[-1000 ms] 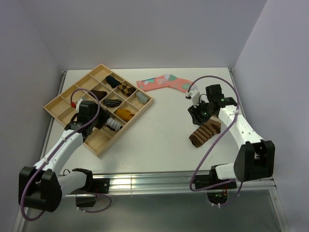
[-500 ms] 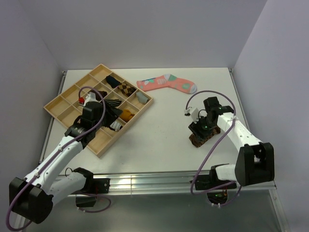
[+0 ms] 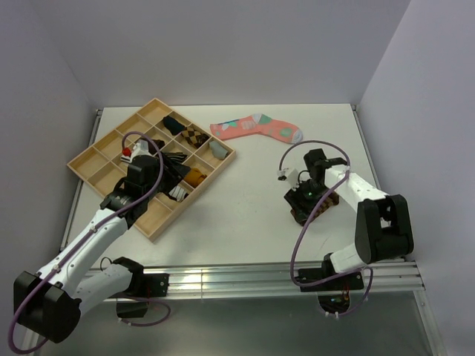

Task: Roll the socks
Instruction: Move the sock to the center of the board.

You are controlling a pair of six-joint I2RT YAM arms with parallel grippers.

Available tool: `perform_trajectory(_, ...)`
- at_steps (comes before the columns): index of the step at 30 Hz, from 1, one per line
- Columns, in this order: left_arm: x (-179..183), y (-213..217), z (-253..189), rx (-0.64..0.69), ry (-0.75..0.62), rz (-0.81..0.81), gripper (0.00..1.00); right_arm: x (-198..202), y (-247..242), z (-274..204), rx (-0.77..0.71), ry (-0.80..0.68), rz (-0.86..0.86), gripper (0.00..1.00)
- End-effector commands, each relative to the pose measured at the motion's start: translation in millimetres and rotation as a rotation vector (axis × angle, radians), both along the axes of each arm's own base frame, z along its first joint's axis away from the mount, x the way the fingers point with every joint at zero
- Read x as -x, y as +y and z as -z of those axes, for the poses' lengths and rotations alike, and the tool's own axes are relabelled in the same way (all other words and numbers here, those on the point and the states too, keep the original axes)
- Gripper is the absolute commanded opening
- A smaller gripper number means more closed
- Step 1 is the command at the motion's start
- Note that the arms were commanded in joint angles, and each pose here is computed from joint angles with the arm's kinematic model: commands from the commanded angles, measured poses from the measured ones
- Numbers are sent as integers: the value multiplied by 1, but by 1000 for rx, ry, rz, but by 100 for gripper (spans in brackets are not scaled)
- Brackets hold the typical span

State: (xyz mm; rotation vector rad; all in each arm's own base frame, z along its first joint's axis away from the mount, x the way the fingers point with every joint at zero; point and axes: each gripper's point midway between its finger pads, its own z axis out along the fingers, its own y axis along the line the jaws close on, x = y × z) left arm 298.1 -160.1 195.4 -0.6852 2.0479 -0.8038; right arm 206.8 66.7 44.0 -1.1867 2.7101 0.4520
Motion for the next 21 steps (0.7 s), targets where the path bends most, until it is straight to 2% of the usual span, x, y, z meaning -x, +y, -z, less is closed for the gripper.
perform_trajectory(1, -4, -6, -15, 20, -55, 22, 54, -8, 11, -7, -9, -34, -5, 61)
perform_trajectory(11, -3, -7, -11, 15, -48, 30, 53, -13, 12, 6, 73, -71, 26, 61)
perform_trajectory(21, -4, -8, -9, 17, -49, 37, 53, -22, 3, -1, 131, -153, 62, 61)
